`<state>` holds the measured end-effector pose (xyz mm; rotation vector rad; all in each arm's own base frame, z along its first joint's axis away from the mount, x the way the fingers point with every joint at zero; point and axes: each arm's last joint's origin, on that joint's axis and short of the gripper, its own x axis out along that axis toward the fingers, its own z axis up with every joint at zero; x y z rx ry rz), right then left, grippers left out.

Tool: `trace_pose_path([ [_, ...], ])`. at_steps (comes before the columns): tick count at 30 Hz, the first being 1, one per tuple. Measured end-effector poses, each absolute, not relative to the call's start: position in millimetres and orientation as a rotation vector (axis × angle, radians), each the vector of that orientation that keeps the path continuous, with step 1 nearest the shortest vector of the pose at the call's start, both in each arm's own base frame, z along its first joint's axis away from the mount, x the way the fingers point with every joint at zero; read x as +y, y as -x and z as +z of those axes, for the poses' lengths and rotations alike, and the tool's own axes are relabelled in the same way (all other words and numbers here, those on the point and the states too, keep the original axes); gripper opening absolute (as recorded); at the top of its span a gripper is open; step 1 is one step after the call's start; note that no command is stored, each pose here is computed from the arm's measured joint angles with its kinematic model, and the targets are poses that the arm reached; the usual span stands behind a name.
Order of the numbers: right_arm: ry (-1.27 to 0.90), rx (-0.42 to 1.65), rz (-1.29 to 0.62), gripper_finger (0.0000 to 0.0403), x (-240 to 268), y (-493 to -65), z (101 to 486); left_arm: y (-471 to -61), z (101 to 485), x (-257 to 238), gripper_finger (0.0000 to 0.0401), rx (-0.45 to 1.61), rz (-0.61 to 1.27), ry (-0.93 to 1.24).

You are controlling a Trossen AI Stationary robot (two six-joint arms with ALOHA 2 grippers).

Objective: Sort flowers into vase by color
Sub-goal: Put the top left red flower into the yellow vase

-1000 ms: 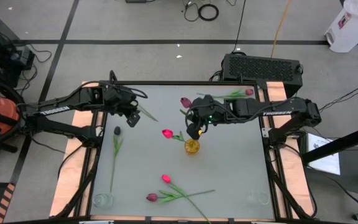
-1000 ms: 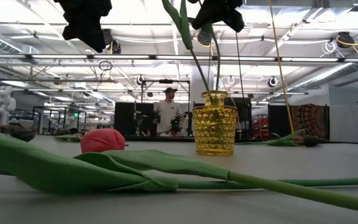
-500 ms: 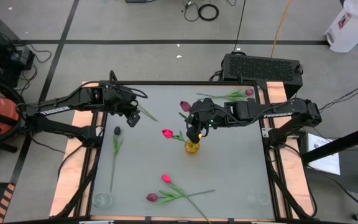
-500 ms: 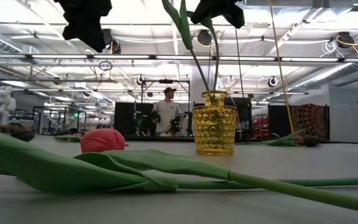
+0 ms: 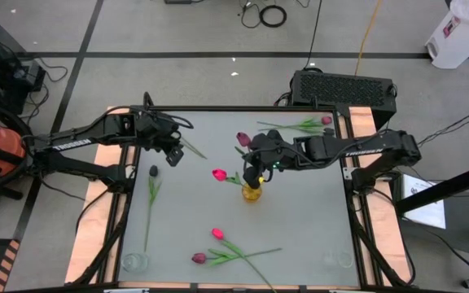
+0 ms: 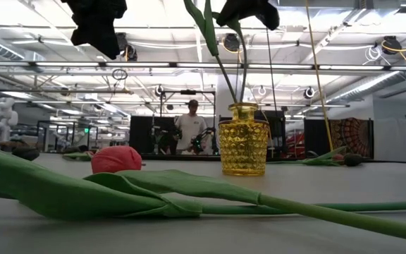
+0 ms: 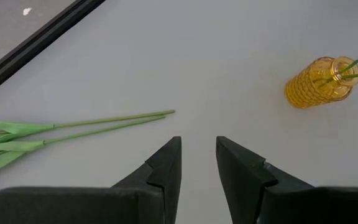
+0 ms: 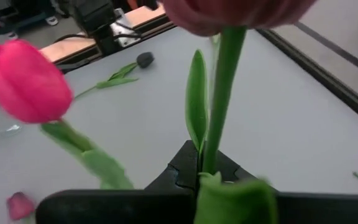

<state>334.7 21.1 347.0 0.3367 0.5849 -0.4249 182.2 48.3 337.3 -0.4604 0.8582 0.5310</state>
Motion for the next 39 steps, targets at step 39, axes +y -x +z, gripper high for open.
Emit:
trace_pose_path([
  [39, -0.308, 0.643, -0.428, 0.0029, 22.5, -348.6, 328.1, -182.3, 337.3, 48.1, 0.0107, 0.859, 0.526, 0.463],
])
